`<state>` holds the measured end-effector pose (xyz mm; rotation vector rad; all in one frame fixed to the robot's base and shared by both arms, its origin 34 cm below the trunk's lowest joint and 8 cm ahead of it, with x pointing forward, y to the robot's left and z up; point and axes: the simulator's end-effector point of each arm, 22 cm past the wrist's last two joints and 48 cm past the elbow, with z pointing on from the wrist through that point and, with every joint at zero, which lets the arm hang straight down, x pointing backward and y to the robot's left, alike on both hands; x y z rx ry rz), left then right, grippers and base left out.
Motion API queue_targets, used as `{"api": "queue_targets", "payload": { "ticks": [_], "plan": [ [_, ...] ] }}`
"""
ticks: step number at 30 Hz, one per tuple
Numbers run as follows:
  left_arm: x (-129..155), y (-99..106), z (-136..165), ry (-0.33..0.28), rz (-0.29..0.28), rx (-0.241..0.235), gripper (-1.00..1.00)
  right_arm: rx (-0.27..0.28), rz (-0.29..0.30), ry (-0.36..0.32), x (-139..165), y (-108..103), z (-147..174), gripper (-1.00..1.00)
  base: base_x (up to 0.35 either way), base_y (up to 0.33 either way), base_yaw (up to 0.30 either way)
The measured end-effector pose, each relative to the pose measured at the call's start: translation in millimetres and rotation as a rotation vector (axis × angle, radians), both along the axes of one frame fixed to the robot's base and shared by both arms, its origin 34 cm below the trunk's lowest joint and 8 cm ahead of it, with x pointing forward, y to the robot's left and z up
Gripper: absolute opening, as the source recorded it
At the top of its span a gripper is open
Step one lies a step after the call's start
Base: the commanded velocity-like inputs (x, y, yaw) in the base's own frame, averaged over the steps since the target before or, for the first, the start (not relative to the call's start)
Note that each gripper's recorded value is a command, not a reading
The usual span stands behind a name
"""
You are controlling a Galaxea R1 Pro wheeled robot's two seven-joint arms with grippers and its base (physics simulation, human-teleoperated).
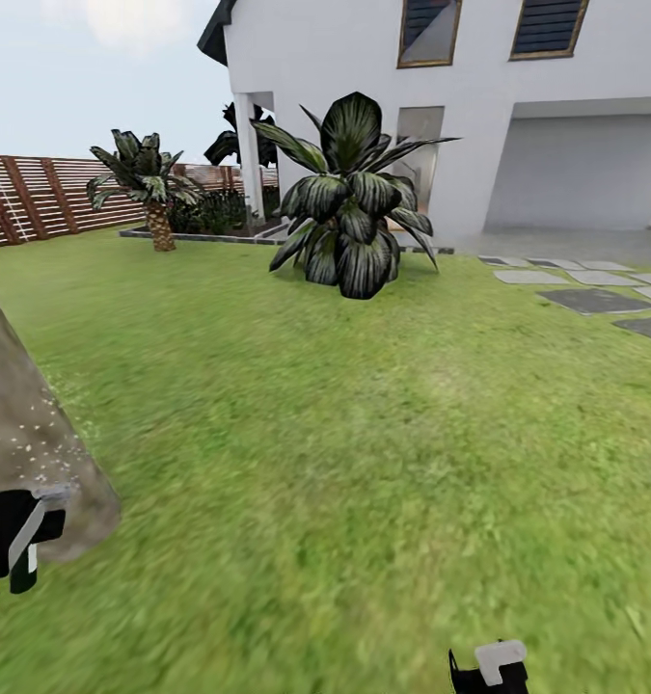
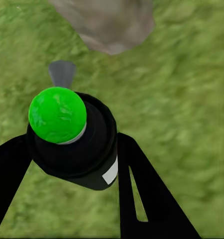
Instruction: In the garden, pick up the pesticide atomizer on the floor and spray pesticide onto both trees until each tree trunk is fully covered.
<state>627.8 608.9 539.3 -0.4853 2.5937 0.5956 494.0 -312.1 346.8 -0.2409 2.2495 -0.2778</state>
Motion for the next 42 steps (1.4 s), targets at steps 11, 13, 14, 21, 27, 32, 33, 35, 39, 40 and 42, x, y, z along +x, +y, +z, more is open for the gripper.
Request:
{"api": "queue_targets", "payload": {
  "ticks": [11,13,14,21,27,32,33,35,39,40,42],
  "plan": [
    [-14,-21,-59,-0.045,-0.038,-0.015,-1.0,0.001,-0.001,-0.003,1,-1,0,1.0,-0.291,-0.112,0.0],
    [-20,-25,-67,-0.04,-0.05,-0.031,-1.0,0.002,0.0,-0.003,1,0,0,1.0,-0.332,-0.014,0.0],
    [-21,-26,-69,-0.049,-0.061,-0.03,-1.0,0.002,0.0,-0.003,1,0,0,1.0,-0.337,-0.006,0.0],
    [-19,-84,-98,-0.081,-0.39,-0.142,-1.0,0.008,0.009,0.002,1,7,-1,1.0,-0.34,-0.001,0.0],
    [-24,-152,-109,-0.009,-0.827,-0.218,-1.0,-0.039,0.237,-0.07,50,31,27,1.0,-0.342,0.0,0.0],
    [-49,-196,-123,0.1,-1.028,-0.31,-1.0,0.046,0.589,0.101,67,89,27,1.0,-0.34,0.0,0.0],
    [-57,-211,-127,0.129,-1.075,-0.338,-1.0,0.077,0.654,0.124,66,100,31,1.0,-0.207,0.0,0.0],
    [-65,-234,-133,0.17,-1.145,-0.365,-1.0,0.148,0.839,0.186,54,125,43,1.0,-0.08,0.0,0.0],
    [-83,-282,-150,0.267,-1.299,-0.372,-1.0,0.147,0.986,0.196,59,134,68,1.0,-0.012,0.0,0.0],
    [-85,-289,-152,0.276,-1.319,-0.37,-1.0,0.148,0.991,0.193,60,136,69,1.0,-0.001,0.0,0.0],
    [-86,-295,-153,0.28,-1.337,-0.371,-1.0,0.154,0.997,0.189,59,141,71,1.0,0.0,0.0,0.0]
  ]
}}
